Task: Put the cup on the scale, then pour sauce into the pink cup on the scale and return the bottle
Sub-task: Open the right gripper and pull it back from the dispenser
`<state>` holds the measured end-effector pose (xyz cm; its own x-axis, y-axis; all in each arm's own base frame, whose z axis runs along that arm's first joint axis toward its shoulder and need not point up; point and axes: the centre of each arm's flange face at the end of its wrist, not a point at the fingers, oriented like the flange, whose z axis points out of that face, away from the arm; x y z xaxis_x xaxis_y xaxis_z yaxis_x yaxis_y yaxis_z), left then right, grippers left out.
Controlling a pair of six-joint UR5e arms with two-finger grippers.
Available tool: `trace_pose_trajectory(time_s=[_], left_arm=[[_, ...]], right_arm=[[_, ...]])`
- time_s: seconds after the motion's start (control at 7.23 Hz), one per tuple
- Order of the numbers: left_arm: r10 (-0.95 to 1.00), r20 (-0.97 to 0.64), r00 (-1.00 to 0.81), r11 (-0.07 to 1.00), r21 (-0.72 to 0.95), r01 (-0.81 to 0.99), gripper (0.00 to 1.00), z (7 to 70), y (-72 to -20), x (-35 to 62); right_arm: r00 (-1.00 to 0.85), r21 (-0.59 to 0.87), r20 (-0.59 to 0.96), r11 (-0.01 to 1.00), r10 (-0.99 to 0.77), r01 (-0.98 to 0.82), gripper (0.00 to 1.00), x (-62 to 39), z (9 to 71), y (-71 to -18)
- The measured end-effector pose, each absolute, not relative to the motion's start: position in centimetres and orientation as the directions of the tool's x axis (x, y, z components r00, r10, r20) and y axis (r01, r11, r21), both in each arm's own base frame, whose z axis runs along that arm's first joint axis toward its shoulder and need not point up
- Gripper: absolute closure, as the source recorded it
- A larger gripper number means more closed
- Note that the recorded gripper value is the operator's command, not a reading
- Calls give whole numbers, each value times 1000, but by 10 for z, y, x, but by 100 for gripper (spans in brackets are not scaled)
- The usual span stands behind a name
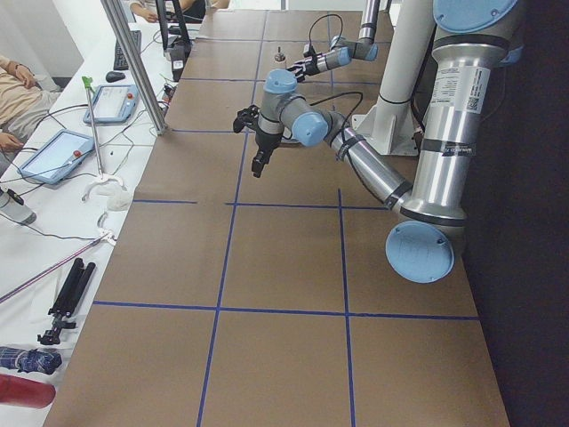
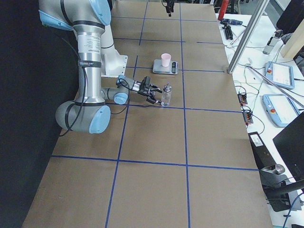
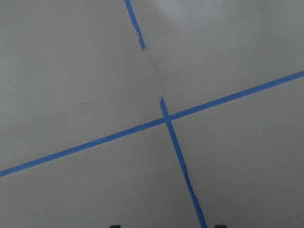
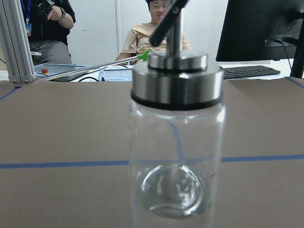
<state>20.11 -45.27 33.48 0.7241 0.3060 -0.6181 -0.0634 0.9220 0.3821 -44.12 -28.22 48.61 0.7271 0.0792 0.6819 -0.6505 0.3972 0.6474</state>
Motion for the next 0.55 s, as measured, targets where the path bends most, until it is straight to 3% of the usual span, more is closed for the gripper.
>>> trace_pose_trajectory(time_s=[0.55], left_arm=[[304,-618,725,923,379,-64,27,337,-454,202]], right_arm=[[696,588,717,505,36,-632,0,-365,518,-256]])
